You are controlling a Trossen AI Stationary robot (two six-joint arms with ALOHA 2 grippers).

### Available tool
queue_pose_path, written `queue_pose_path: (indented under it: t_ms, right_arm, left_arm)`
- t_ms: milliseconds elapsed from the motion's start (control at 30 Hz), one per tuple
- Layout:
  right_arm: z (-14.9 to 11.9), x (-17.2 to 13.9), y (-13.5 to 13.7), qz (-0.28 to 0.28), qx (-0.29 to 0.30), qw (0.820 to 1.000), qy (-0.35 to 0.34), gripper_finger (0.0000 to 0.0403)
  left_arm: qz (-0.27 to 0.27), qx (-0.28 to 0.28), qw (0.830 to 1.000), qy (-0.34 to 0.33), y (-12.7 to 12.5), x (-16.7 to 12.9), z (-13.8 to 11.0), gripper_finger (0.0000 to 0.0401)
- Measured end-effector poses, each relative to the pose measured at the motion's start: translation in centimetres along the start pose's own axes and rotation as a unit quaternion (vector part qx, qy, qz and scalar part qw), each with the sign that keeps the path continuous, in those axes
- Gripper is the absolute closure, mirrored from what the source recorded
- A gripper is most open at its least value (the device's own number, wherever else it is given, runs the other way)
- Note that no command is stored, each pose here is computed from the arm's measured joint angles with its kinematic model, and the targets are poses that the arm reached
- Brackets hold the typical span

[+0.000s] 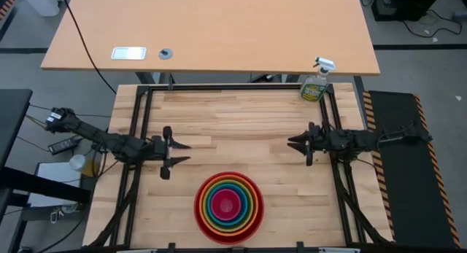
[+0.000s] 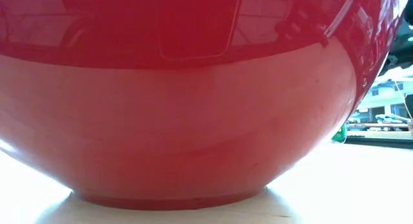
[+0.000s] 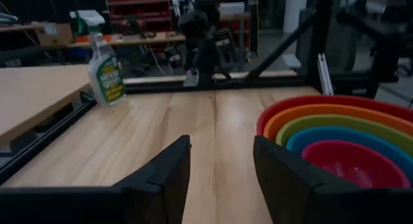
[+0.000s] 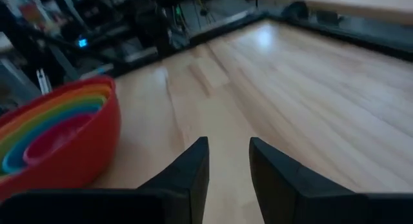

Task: Nest bowls inside each other
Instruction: Return to Home Position

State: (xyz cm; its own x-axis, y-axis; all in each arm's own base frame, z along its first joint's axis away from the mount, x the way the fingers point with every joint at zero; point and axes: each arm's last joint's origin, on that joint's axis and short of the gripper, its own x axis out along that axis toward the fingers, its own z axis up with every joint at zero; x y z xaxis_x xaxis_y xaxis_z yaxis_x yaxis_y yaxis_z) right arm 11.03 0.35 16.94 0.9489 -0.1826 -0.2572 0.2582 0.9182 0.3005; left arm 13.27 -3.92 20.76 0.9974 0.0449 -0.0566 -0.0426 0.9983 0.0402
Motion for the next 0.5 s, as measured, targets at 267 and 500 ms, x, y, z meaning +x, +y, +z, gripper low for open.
queue_pose_path:
  t_ms: [267, 500]
  right_arm:
    - [-0.9, 0.3, -1.3, 0.031, 0.028, 0.997, -0.065, 0.0284]
    - [-0.2, 0.2, -1.6, -0.004, 0.050, 0.992, -0.112, 0.0284]
  left_arm:
    - [0.007, -0.017, 0.999, -0.042, 0.5, -1.2, -1.4, 0.0230]
    - [0.007, -0.024, 0.998, -0.051, 0.8, -1.8, -2.4, 0.0230]
